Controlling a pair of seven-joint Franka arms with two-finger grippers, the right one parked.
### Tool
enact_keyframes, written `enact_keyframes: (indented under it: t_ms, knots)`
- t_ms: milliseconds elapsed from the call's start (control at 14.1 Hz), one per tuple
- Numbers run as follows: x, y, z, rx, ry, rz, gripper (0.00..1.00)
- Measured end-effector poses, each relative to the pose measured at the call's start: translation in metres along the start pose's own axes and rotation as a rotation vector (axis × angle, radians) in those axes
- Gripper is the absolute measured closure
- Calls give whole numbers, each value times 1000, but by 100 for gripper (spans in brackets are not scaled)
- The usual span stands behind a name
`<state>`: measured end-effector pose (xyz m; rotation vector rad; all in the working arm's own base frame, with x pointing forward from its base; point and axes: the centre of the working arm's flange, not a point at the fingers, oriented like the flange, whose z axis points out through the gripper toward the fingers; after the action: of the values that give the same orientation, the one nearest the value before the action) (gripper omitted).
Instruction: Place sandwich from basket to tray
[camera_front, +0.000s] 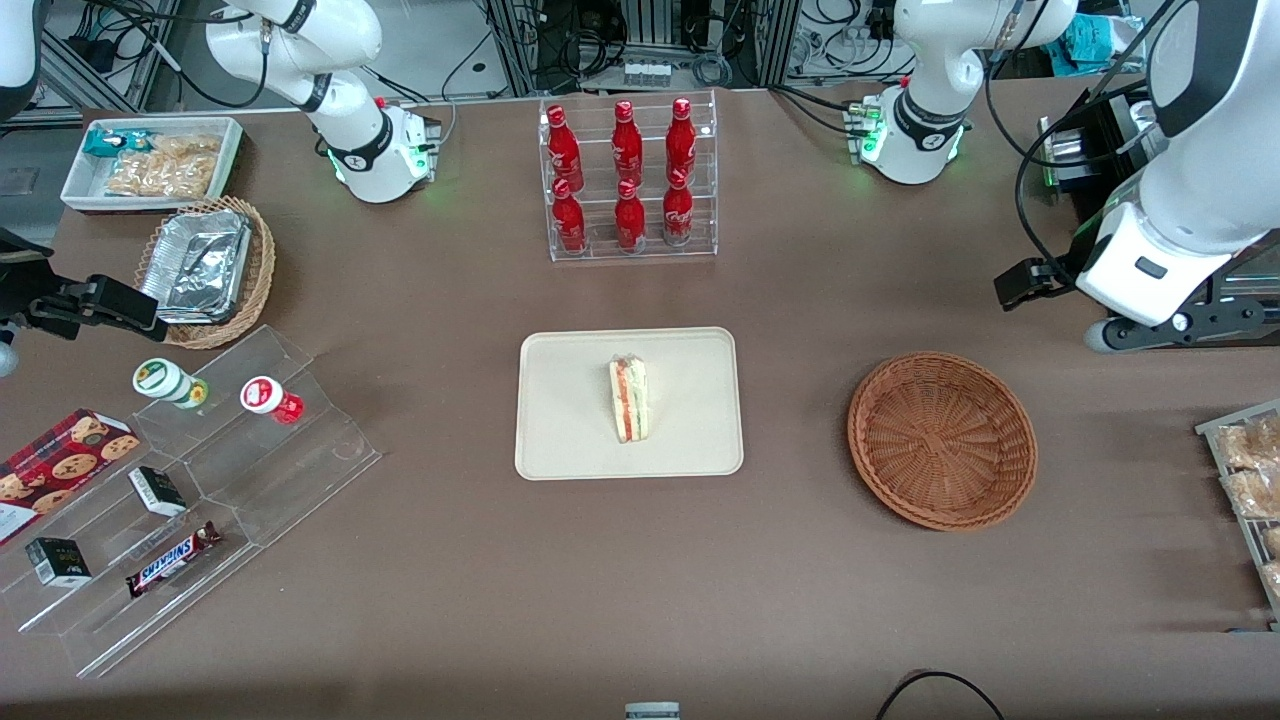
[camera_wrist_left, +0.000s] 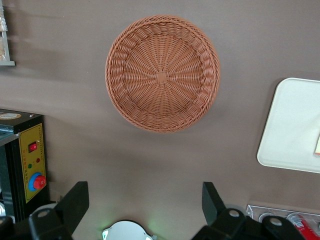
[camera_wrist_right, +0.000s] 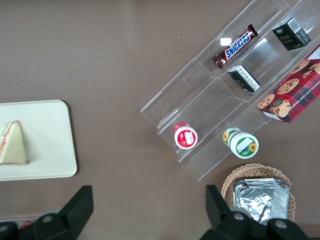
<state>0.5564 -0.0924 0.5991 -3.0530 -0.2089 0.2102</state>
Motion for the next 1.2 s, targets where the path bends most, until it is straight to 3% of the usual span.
enact_keyframes:
  t_ms: [354,708,991,1204]
  knots:
    - [-9,-27,-22,-12,39,-46,0]
    - [-21,-31,-27,-18,40,-49,0]
    - [-20,-35,-28,-84,30,-61,0]
    - [-19,-40,-27,-93,29,-72,0]
